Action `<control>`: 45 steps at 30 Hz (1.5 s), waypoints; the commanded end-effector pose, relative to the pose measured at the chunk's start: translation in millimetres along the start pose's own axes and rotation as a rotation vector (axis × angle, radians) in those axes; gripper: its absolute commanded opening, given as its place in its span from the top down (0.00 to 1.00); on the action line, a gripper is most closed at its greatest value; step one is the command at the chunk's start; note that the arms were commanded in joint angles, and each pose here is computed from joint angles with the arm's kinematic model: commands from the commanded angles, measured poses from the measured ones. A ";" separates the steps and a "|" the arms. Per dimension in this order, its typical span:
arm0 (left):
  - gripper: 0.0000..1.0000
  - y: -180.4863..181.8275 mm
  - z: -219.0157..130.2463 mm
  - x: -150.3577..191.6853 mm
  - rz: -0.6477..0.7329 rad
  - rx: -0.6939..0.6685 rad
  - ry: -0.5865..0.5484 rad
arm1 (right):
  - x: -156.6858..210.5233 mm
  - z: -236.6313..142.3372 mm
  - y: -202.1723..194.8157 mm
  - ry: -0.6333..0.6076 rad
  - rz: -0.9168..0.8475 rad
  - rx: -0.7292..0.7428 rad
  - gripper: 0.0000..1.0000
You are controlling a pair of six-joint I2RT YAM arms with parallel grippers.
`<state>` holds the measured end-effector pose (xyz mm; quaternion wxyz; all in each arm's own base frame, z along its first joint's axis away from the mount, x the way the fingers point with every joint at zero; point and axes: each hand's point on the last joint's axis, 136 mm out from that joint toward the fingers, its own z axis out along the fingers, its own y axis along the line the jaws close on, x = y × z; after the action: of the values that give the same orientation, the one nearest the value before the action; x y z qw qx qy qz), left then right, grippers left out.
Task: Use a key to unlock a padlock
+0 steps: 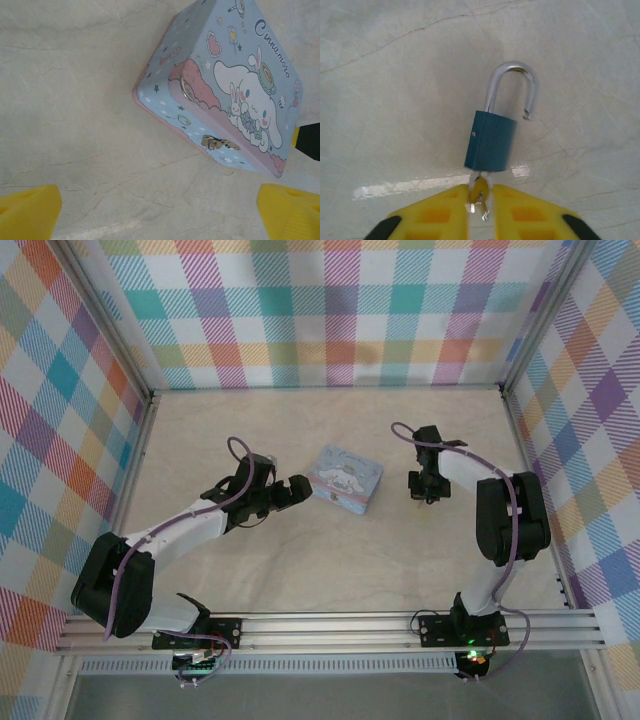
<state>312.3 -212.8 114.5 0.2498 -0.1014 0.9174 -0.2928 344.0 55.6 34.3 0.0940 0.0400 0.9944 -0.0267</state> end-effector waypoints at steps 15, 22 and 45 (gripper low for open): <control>0.00 19.7 -49.8 -34.4 0.049 -0.179 -0.161 | -17.2 -97.7 -6.1 -0.312 0.070 -0.100 0.00; 0.00 60.2 -91.6 -76.3 0.115 -0.440 -0.325 | -30.4 -140.0 -20.5 -0.567 0.131 -0.116 0.00; 0.00 190.5 -65.6 -136.3 0.302 -0.725 -0.655 | -44.5 -80.7 -71.7 -1.046 0.114 0.176 0.00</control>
<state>365.5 23.4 79.8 0.4563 -0.1530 0.8637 0.1495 349.7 -10.4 90.0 0.5015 0.0740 0.8536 -0.1200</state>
